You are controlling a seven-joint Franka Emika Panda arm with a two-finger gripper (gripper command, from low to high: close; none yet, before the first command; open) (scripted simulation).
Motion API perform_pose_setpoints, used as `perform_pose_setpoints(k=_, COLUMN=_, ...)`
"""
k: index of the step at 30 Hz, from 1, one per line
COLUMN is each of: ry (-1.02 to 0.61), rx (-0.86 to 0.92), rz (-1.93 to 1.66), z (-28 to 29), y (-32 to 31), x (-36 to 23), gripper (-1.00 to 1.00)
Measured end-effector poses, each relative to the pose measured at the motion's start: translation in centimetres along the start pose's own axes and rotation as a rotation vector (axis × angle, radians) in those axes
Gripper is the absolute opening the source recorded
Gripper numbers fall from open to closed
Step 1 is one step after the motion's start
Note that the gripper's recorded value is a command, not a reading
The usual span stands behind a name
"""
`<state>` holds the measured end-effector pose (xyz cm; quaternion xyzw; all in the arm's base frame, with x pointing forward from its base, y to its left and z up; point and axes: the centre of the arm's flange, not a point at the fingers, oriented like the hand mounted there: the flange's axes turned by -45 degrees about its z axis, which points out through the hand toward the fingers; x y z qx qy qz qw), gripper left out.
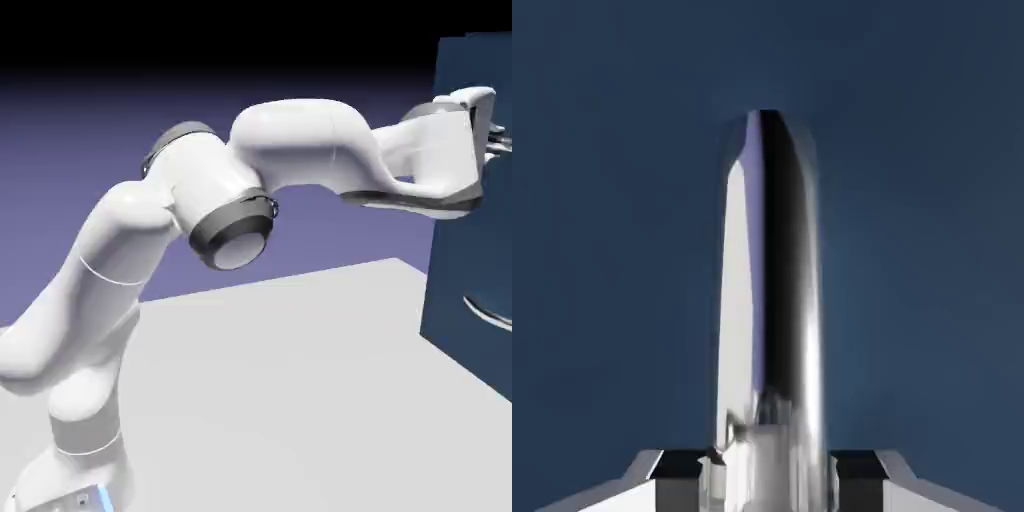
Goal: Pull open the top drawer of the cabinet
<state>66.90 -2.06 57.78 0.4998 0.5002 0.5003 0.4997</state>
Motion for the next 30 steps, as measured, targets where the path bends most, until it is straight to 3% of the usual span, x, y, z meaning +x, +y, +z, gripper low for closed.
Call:
perform_pose_setpoints(k=27, ry=0.0, rx=0.0, rz=0.0, z=-15.3, y=0.0, x=0.0, gripper=-1.0)
perform_pose_setpoints(k=28, ry=0.0, rx=0.0, rz=0.0, z=-15.4, y=0.0, x=0.0, gripper=1.0)
perform_pose_setpoints(k=30, ry=0.0, rx=0.0, rz=0.0, z=-15.4, y=0.0, x=0.0, gripper=1.0)
